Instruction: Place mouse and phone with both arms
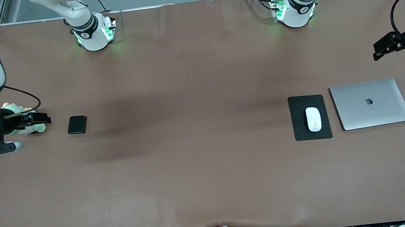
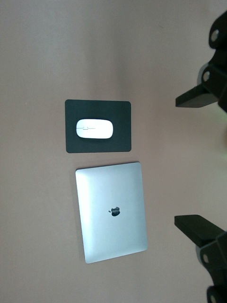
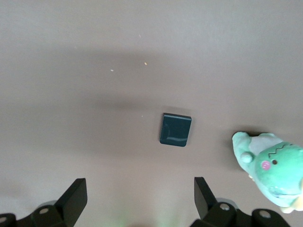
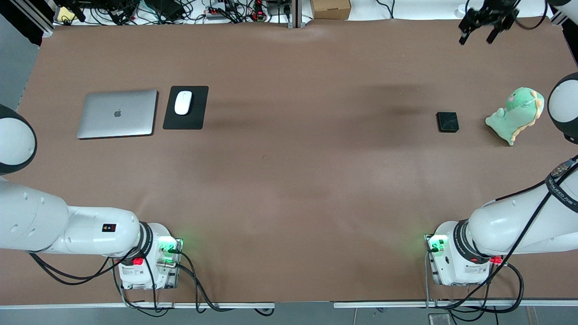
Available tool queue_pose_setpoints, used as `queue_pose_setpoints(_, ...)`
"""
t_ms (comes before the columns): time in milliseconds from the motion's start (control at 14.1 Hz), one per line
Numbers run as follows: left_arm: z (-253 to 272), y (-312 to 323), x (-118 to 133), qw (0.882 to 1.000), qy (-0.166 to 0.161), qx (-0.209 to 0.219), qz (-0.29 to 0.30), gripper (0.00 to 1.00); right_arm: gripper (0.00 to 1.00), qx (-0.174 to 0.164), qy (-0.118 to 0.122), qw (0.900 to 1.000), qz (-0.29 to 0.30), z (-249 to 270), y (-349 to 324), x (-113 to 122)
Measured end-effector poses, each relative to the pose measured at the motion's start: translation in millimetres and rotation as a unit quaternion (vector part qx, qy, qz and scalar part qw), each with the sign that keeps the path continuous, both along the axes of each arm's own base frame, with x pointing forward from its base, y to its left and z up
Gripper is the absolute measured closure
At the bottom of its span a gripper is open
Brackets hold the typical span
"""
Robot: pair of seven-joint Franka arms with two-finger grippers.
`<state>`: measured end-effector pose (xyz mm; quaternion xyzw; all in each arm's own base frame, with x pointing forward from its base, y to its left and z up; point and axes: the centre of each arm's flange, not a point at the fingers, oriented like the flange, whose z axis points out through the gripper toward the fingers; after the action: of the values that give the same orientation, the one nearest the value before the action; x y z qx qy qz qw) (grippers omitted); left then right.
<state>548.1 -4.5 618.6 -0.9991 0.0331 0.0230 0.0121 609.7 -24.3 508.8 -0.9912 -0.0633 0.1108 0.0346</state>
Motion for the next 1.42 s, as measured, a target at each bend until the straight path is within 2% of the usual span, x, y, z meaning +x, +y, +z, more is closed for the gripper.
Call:
queue_pose_setpoints(213, 0, 0, 0, 1.000, 0.000, 0.000, 0.000, 0.00, 0.00, 0.002, -0.006, 1.000, 0.014, 43, 9, -2)
queue_pose_setpoints(496, 0, 0, 0, 1.000, 0.000, 0.000, 0.000, 0.00, 0.00, 0.002, -0.026, 1.000, 0.018, 87, 11, -7)
queue_pose_setpoints(780, 1, 0, 0, 1.000, -0.001, 0.000, 0.000, 0.00, 0.00, 0.003, -0.042, 0.999, 0.021, 136, 18, -40)
queue_pose_setpoints(922, 1, 0, 0, 1.000, -0.001, 0.000, 0.000, 0.00, 0.00, 0.000, -0.046, 0.999, -0.003, 148, 20, -61)
queue_pose_setpoints(1205, 1, 0, 0, 1.000, -0.001, 0.000, 0.000, 0.00, 0.00, -0.005, -0.046, 0.998, -0.038, 146, 21, -90)
queue_pose_setpoints(1418, 1, 0, 0, 1.000, -0.001, 0.000, 0.000, 0.00, 0.00, -0.004, -0.051, 0.998, -0.041, 141, 21, -99)
